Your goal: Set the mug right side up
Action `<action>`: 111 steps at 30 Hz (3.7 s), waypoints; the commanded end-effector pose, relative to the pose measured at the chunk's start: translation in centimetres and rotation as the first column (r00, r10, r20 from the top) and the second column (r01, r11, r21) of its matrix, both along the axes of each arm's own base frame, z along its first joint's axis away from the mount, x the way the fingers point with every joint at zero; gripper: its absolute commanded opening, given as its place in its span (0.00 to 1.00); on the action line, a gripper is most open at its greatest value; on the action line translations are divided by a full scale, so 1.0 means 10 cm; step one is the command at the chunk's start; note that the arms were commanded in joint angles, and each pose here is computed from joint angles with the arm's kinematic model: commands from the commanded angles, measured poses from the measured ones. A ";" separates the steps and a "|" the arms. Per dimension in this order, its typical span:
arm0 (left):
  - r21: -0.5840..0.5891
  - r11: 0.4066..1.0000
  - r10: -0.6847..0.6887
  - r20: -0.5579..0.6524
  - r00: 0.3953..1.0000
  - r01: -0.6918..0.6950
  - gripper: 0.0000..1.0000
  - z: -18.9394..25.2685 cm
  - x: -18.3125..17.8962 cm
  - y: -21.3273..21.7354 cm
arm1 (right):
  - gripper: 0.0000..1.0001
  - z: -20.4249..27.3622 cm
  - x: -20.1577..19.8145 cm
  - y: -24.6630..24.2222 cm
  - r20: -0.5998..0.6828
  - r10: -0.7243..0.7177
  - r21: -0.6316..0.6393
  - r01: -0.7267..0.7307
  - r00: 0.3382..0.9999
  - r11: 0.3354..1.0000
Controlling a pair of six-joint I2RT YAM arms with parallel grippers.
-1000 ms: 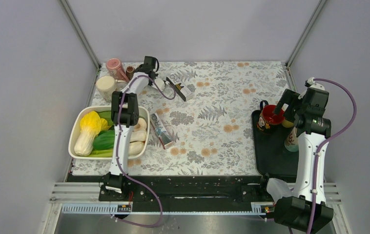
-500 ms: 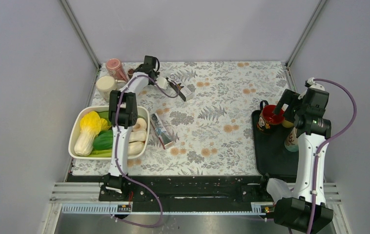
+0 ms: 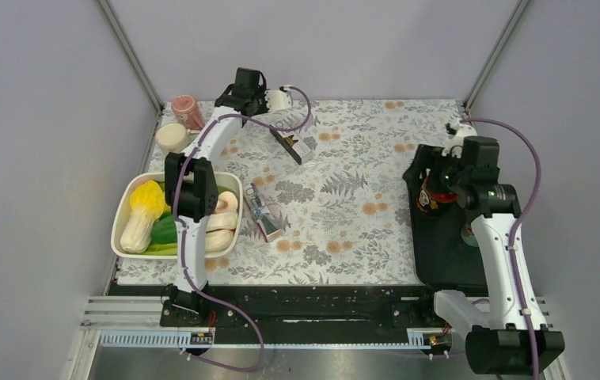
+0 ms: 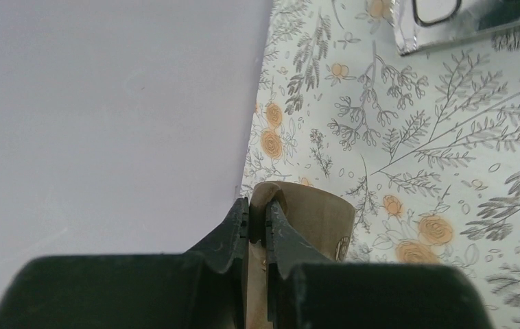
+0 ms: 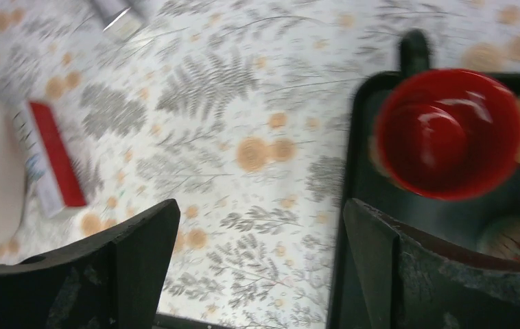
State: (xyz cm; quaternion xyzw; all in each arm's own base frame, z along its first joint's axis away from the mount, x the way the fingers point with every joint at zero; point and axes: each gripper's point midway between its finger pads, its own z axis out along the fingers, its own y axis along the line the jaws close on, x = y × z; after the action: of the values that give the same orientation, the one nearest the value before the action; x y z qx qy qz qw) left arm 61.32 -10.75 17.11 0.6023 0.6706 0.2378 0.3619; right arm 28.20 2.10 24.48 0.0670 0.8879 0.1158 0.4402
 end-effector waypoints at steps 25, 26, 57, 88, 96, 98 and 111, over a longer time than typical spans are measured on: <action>-0.791 0.594 -0.297 -0.048 0.954 0.145 0.00 2.62 -2.34 -1.75 | 0.98 1.37 0.56 2.87 0.576 0.579 0.336 -0.813 0.577 0.475; -0.802 0.579 -0.314 -0.051 0.948 0.148 0.00 2.66 -2.38 -1.77 | 0.97 1.40 0.54 2.91 0.588 0.580 0.348 -0.823 0.564 0.448; -0.688 0.644 0.044 -0.401 0.915 -0.333 0.99 1.23 -2.11 -0.60 | 0.00 -0.83 -0.41 0.67 -0.523 0.404 -0.400 -0.635 0.750 0.661; -0.575 0.748 0.174 -0.313 0.934 -0.332 0.99 0.89 -1.89 -0.13 | 0.01 -1.89 -0.54 -0.14 -0.709 0.286 -0.278 -0.628 0.645 0.727; -0.552 0.767 0.179 -0.308 0.934 -0.329 0.99 0.85 -1.89 -0.10 | 0.40 -1.77 -0.51 -0.27 -0.684 0.215 -0.363 -0.580 0.697 0.729; -0.539 0.777 0.185 -0.299 0.936 -0.325 0.99 0.84 -1.88 -0.07 | 0.46 -1.71 -0.52 -0.30 -0.681 0.198 -0.379 -0.571 0.705 0.729; -0.016 0.975 0.217 -0.149 0.965 -0.222 0.99 0.72 -1.23 0.90 | 0.99 -1.16 -0.42 -0.20 -0.514 0.220 -0.481 -0.490 0.829 0.726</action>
State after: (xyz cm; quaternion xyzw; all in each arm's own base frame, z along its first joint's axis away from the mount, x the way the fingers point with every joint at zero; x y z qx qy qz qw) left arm 45.16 -6.85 23.65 0.4653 0.8080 0.0930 0.3492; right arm 23.09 -0.48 9.82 -0.2200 0.9605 -0.0934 0.1427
